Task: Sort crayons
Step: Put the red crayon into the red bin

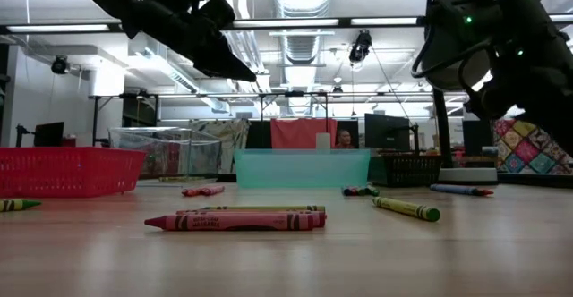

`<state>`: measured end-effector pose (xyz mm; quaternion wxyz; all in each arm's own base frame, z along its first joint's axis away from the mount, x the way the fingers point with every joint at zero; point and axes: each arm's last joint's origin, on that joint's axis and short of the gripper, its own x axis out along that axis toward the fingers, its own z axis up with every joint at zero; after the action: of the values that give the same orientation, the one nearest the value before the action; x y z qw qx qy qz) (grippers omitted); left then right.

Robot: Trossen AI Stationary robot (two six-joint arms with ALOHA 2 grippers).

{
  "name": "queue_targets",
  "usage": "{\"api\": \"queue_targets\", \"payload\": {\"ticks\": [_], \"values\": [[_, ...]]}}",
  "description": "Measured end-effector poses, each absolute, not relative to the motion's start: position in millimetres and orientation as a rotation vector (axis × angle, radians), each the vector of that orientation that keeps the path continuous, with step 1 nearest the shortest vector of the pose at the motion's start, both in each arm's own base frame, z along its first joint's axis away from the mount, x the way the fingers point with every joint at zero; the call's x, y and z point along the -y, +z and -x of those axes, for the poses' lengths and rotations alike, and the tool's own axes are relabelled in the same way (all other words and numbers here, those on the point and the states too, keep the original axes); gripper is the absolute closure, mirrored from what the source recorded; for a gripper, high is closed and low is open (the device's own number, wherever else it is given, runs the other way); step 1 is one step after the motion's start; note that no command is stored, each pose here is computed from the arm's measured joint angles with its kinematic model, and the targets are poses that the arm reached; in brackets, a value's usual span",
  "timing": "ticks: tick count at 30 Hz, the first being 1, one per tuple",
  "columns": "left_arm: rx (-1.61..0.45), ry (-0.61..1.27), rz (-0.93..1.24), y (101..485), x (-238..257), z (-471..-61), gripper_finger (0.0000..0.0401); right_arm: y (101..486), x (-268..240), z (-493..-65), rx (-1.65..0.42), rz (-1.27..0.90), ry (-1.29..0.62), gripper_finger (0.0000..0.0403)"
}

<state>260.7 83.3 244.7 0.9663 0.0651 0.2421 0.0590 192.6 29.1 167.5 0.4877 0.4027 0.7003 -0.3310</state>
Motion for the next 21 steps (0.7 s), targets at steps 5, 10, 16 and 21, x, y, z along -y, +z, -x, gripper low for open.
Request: {"api": "queue_targets", "payload": {"ticks": [5, 10, 16, 21], "values": [[-0.49, 0.12, -0.128, 245, -83, -261, 0.0353, 154, -29, -188, -1.684, -0.984, -0.794, 0.0277], [-0.489, 0.12, -0.128, 245, -83, -261, 0.0353, 138, -28, -182, -1.652, -1.011, -0.792, 0.0277], [-0.486, 0.121, -0.126, 245, -83, -261, 0.0353, 126, -27, -176, -1.632, -1.035, -0.792, 0.0281], [-0.451, 0.131, -0.109, 248, -84, -262, 0.0353, 124, -27, -177, -1.616, -1.025, -0.782, 0.0326]]}}
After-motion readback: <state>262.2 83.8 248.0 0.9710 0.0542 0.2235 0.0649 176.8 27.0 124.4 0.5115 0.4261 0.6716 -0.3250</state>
